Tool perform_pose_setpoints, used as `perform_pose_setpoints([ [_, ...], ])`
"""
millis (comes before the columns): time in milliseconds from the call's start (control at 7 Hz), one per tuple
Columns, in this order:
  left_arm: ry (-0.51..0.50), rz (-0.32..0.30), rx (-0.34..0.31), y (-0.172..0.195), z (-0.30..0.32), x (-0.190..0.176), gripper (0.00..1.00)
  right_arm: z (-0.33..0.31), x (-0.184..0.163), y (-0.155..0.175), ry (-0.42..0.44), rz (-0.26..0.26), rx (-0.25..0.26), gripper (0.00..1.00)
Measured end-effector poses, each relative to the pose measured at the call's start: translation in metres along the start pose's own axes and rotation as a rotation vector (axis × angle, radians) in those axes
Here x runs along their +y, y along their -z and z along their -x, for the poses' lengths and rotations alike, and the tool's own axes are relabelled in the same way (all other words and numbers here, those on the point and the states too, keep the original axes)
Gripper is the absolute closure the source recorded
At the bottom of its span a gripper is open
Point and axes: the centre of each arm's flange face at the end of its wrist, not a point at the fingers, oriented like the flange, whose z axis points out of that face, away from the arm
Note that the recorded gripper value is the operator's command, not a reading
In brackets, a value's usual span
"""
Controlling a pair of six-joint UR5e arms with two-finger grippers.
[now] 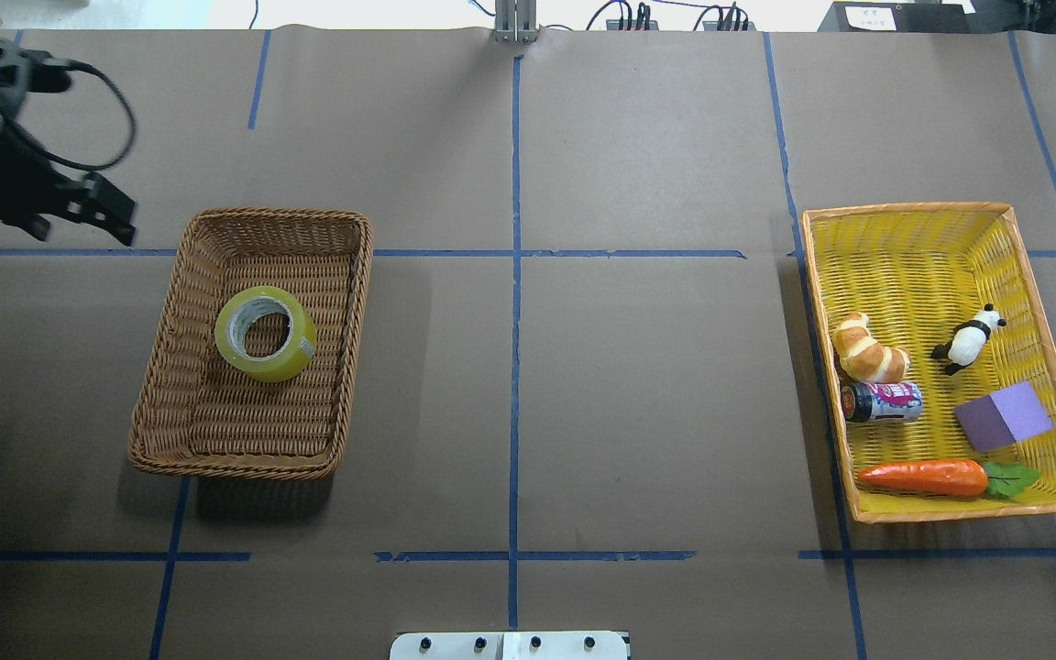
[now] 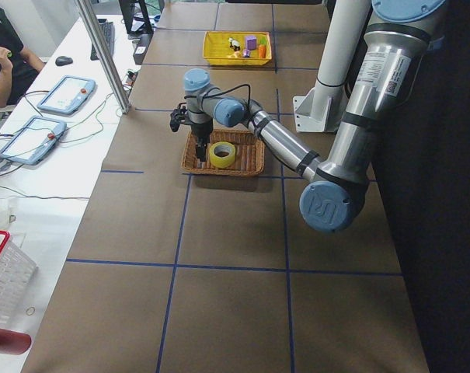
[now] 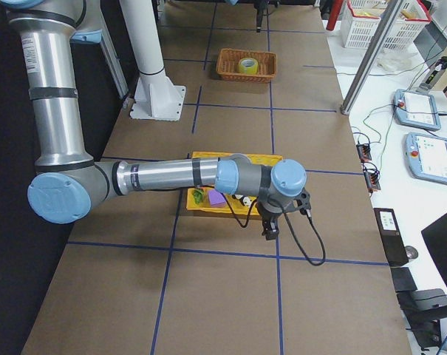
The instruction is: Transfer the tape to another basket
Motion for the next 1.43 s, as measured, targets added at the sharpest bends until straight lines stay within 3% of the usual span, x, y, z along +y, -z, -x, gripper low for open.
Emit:
perform_pose_setpoints([
  [143,-0.006,-0.002,-0.003,0.009,0.044,-0.008,0.00,-0.024,0.028,-0.006,-0.021,-0.015,-0.004,0.00],
  [429,-0.023,-0.004,-0.015,0.023,0.145,-0.007,0.00,-0.035,0.045,-0.002,-0.083,-0.033,0.037,0.00],
  [714,-0.030,0.012,-0.012,0.025,0.235,0.006,0.00,-0.024,0.030,0.011,-0.116,-0.051,0.076,0.00],
  [1000,-0.028,0.043,-0.002,0.012,0.307,0.029,0.00,-0.001,0.018,0.031,-0.079,-0.091,0.088,0.00],
  [1429,-0.005,0.070,0.004,-0.001,0.369,0.073,0.00,0.000,0.018,0.031,-0.079,-0.091,0.089,0.00],
])
